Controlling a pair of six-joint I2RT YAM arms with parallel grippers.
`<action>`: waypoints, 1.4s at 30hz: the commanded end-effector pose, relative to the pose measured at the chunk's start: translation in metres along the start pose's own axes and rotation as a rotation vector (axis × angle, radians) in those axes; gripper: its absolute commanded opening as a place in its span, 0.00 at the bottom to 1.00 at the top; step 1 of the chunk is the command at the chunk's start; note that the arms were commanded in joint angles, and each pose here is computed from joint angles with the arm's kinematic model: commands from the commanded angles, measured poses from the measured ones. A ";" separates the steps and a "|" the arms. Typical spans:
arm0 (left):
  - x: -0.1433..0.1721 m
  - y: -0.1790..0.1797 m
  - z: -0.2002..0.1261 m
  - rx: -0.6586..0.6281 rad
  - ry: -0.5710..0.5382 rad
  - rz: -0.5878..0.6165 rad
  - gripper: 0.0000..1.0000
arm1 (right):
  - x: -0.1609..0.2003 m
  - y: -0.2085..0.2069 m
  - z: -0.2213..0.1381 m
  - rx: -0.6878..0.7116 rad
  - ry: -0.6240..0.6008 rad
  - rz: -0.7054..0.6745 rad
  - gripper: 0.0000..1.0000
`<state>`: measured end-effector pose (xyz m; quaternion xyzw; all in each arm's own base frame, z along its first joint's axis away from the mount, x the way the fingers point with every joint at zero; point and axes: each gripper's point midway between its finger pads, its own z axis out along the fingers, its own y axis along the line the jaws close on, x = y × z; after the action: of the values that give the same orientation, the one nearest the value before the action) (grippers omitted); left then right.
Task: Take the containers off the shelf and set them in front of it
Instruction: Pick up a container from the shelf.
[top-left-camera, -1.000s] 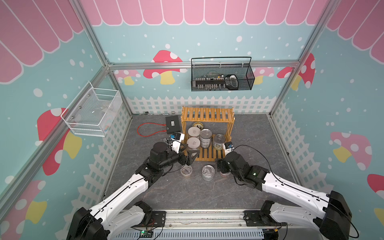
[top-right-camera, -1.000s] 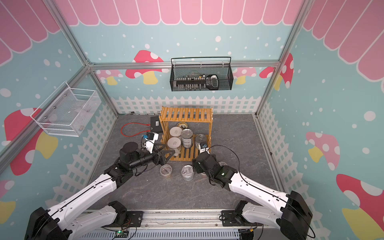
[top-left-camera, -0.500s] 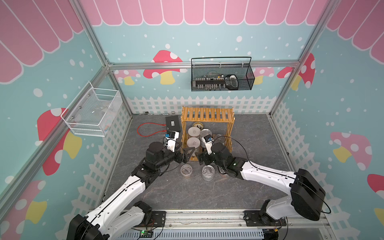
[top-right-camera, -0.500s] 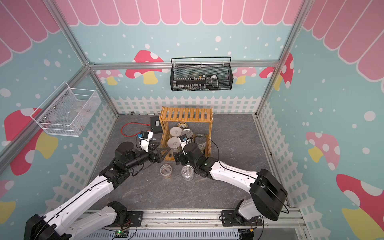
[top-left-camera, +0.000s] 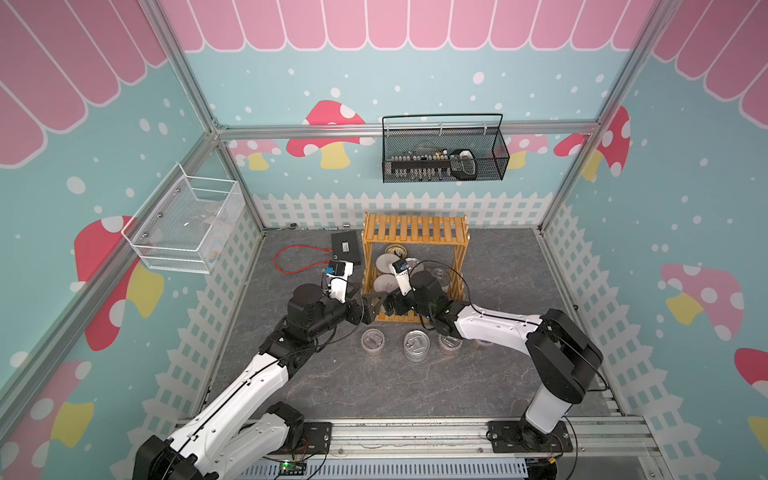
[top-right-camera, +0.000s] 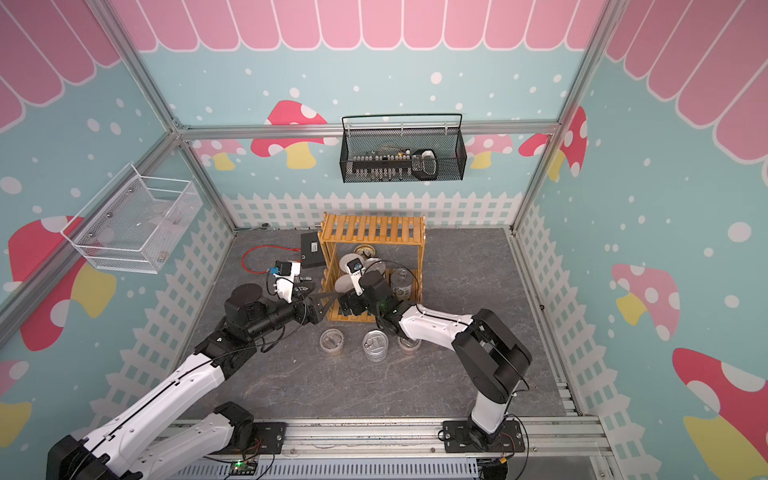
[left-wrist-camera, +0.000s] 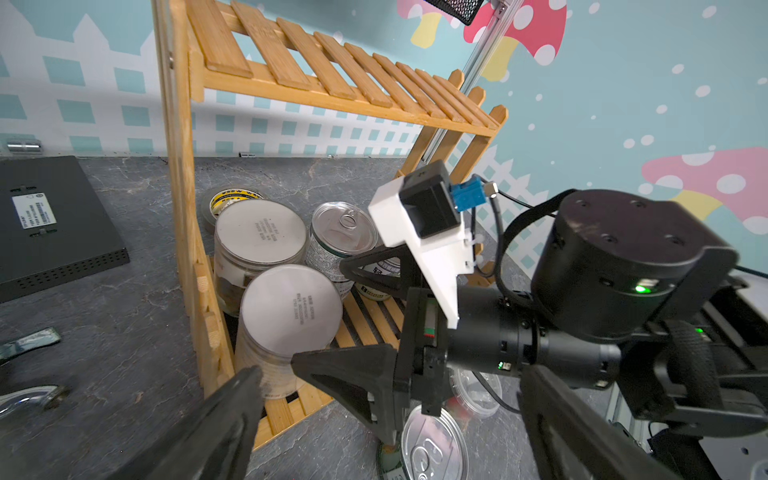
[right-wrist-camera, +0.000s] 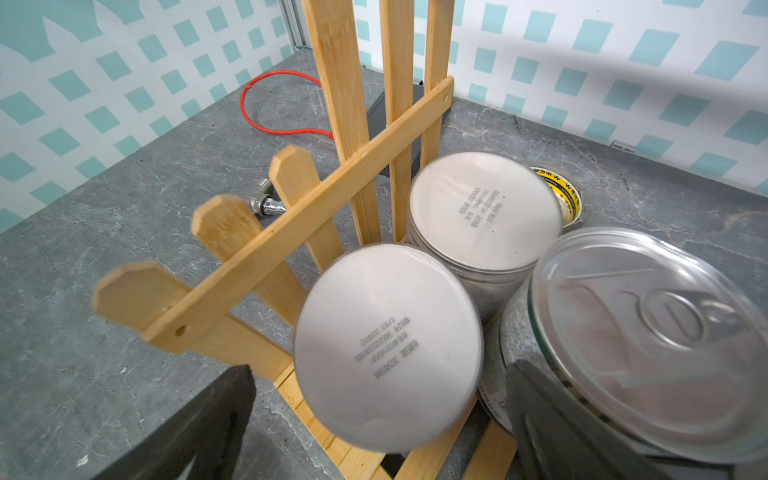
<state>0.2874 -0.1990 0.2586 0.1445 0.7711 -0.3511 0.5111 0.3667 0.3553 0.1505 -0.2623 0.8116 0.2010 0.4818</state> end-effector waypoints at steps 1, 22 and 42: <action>-0.002 0.000 -0.004 0.001 -0.002 -0.006 0.99 | -0.005 -0.002 0.009 0.016 0.007 -0.003 0.99; 0.002 -0.003 -0.002 0.019 0.014 -0.005 0.99 | -0.007 -0.006 0.037 0.037 0.039 0.002 0.83; -0.002 0.000 0.000 0.013 0.008 -0.004 0.99 | -0.040 0.023 -0.081 -0.132 -0.114 -0.150 0.68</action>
<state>0.2865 -0.1993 0.2577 0.1473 0.7714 -0.3552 0.5070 0.3352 0.3361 0.2100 -0.3026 0.7744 0.2170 0.5115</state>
